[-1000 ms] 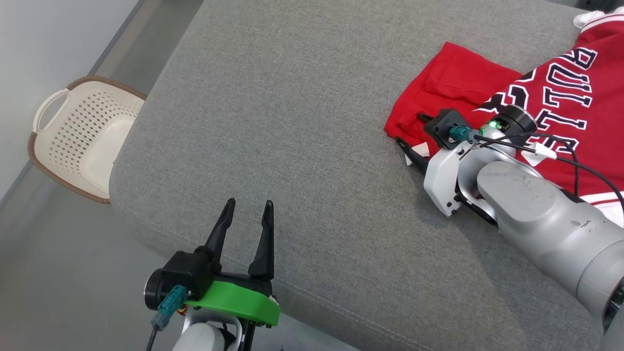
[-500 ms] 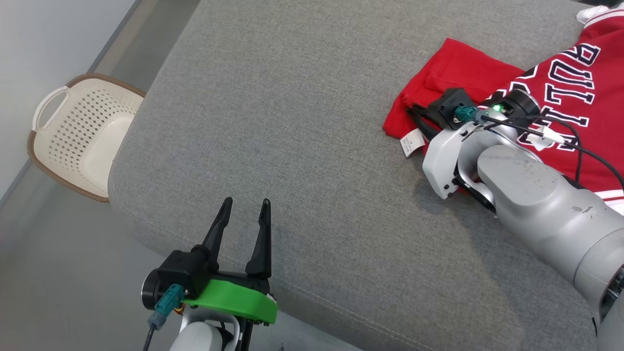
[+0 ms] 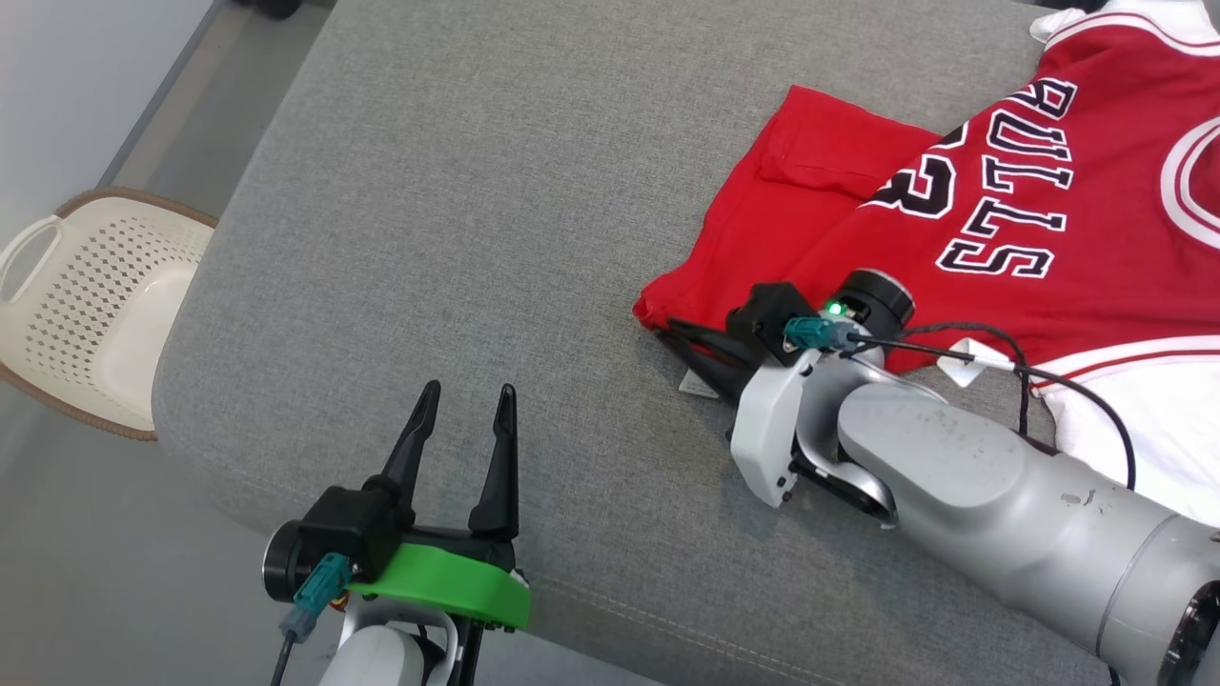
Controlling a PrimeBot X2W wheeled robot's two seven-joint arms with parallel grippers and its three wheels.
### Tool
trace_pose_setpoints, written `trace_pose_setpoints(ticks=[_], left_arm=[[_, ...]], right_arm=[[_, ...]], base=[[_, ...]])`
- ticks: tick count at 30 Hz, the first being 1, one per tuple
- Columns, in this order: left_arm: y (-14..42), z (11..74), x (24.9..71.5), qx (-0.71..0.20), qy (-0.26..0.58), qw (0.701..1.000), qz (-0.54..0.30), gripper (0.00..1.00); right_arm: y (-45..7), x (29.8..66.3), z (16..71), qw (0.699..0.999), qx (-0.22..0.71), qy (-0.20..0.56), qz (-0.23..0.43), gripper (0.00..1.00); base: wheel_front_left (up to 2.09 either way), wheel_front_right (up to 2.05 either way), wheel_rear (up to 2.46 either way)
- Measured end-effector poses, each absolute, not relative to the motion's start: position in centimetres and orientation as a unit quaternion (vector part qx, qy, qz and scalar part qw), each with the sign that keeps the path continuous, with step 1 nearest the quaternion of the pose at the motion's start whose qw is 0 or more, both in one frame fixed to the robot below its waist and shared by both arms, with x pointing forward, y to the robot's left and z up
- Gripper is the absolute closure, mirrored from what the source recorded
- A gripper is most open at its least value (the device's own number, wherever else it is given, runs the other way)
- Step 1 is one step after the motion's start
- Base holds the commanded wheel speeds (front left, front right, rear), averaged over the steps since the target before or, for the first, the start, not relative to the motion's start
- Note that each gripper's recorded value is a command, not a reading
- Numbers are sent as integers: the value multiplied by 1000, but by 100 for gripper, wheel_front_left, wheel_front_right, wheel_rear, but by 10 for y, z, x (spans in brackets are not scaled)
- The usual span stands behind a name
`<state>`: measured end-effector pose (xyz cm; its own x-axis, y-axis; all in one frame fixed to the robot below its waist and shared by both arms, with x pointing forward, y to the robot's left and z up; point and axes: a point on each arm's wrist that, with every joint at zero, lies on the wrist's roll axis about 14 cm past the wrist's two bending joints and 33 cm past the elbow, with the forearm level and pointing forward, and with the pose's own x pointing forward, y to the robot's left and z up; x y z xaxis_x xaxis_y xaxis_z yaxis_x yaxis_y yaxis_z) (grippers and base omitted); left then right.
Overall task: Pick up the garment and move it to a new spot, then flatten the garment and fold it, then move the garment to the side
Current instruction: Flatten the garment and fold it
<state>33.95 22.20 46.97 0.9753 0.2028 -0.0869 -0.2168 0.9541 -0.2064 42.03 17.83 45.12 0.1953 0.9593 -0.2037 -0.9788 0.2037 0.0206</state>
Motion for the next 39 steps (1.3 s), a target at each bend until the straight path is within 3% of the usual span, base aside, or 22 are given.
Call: trace_pose_setpoints(ticks=[2,3,4,5,12,17,23,28,33,39], left_arm=[[220,469,342,-108,34,988,102,0],[220,468,342,-108,35,988,101,0],[220,467,342,-107,36,988,100,0],[220,467,343,-107,36,989,100,0],[216,469,348,-100,32,991,89,0],[209,472,353,-98,26,992,73,0],[197,477,362,-93,16,994,46,0],[185,481,369,-90,9,996,21,0],[179,484,373,-90,3,996,9,0],[176,486,368,-91,-1,996,5,0]], right_arm=[[178,408,445,763,-54,103,636,100],[177,404,442,760,-54,110,638,87],[176,402,441,759,-53,113,640,56],[175,401,443,758,-53,112,641,0],[159,408,455,767,-51,94,632,0],[141,429,472,791,-49,64,606,0],[100,487,525,857,-26,0,514,0],[42,511,546,905,-15,-41,423,0],[-8,511,555,937,2,-68,343,0],[-66,479,546,967,20,-79,239,0]], base=[[0,0,0],[0,0,0],[0,0,0],[0,0,0],[0,0,0],[0,0,0],[0,0,0],[0,0,0],[0,0,0],[0,0,0]])
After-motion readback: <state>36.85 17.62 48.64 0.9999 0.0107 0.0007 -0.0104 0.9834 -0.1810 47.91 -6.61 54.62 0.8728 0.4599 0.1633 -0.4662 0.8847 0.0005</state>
